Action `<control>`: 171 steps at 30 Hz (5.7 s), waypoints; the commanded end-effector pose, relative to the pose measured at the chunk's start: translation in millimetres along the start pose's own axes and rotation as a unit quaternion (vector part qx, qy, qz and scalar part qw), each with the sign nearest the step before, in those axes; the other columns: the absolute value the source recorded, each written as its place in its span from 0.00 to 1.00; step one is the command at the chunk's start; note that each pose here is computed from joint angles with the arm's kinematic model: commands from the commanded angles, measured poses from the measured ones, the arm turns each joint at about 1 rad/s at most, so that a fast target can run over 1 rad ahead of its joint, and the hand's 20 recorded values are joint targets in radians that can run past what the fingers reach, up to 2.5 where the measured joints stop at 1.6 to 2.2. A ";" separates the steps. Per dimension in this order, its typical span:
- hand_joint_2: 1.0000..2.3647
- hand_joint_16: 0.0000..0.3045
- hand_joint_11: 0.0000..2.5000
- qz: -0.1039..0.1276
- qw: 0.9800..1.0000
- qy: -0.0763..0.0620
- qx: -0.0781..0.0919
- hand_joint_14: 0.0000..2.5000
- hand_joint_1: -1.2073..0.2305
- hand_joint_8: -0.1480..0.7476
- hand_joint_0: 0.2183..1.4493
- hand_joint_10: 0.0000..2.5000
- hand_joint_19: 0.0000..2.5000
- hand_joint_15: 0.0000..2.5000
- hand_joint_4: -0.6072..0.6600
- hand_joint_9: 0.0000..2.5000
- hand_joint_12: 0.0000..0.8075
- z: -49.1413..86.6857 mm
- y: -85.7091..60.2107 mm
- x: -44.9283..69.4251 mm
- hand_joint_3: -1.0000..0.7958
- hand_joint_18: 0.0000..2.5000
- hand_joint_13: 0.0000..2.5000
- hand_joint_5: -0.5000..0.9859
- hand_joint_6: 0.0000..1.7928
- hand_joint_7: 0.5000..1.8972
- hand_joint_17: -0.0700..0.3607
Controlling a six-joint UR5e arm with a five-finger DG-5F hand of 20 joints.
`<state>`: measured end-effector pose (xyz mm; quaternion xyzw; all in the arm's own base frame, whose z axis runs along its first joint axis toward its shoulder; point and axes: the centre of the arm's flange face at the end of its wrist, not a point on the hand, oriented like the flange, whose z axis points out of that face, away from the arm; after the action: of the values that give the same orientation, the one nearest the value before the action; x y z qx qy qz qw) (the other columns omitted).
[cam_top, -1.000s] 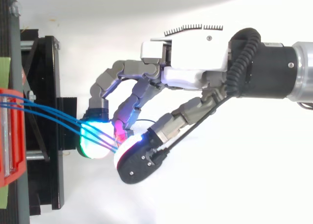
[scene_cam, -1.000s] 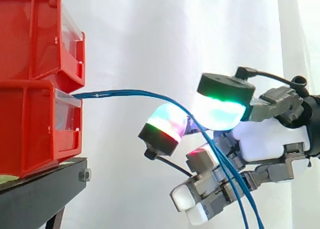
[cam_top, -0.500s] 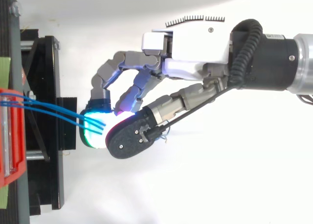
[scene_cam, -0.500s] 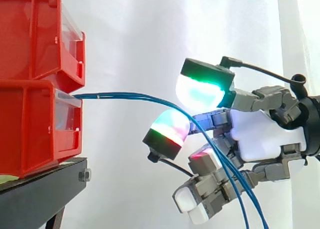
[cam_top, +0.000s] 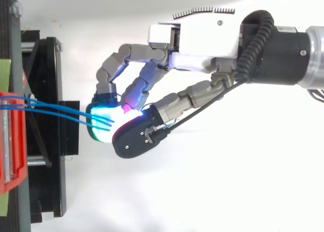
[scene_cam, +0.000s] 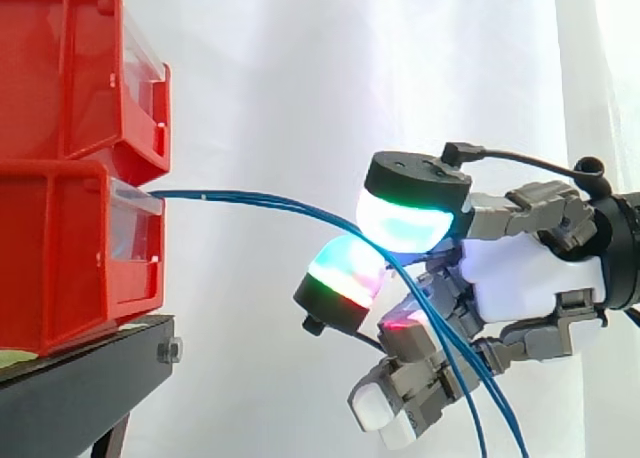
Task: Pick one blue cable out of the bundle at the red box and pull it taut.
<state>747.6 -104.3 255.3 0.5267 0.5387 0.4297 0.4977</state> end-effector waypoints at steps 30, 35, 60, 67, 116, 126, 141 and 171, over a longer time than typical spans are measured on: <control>0.00 0.18 0.39 -0.007 1.000 -0.004 0.001 0.00 0.29 0.49 0.21 0.00 0.13 0.16 0.44 0.43 0.46 -0.3 -1.8 -7.1 0.28 0.28 0.34 0.23 0.53 0.17 0.44; 0.00 0.16 0.38 -0.011 1.000 -0.004 0.002 0.01 0.40 0.48 0.27 0.00 0.14 0.16 0.43 0.43 0.44 -0.4 -2.0 -7.1 0.28 0.25 0.33 0.23 0.52 0.21 0.42; 0.00 0.15 0.40 -0.013 1.000 -0.004 0.001 0.01 0.18 0.44 0.35 0.00 0.12 0.16 0.40 0.43 0.41 -0.7 -0.9 -7.2 0.28 0.28 0.34 0.23 0.53 0.20 0.40; 0.00 0.18 0.40 -0.013 1.000 -0.004 0.001 0.01 0.26 0.50 0.21 0.00 0.13 0.17 0.44 0.44 0.46 -0.7 -0.9 -7.2 0.28 0.28 0.35 0.23 0.52 0.18 0.44; 0.16 0.22 0.36 -0.013 1.000 -0.002 0.002 0.00 0.26 0.55 0.27 0.00 0.11 0.15 0.34 0.53 0.52 -0.9 -1.6 -4.9 0.56 0.34 0.39 0.28 0.52 0.35 0.51; 0.57 0.23 0.28 -0.013 1.000 -0.002 0.002 0.00 0.33 0.51 0.17 0.00 0.10 0.13 0.22 0.58 0.55 -0.8 -1.4 -2.7 0.51 0.37 0.42 0.30 0.50 0.44 0.53; 1.00 0.24 0.19 -0.005 1.000 0.000 0.004 0.00 0.64 0.51 0.08 0.00 0.10 0.11 0.22 0.59 0.54 -0.4 -2.3 0.7 0.43 0.38 0.42 0.31 0.48 0.50 0.55; 0.00 0.23 0.32 -0.008 1.000 0.001 0.003 0.00 0.39 0.62 0.13 0.00 0.14 0.15 0.49 0.51 0.55 -0.2 -2.1 0.8 0.28 0.30 0.36 0.27 0.49 0.35 0.52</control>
<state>747.0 -103.7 254.0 0.5239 0.5437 0.4254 0.4990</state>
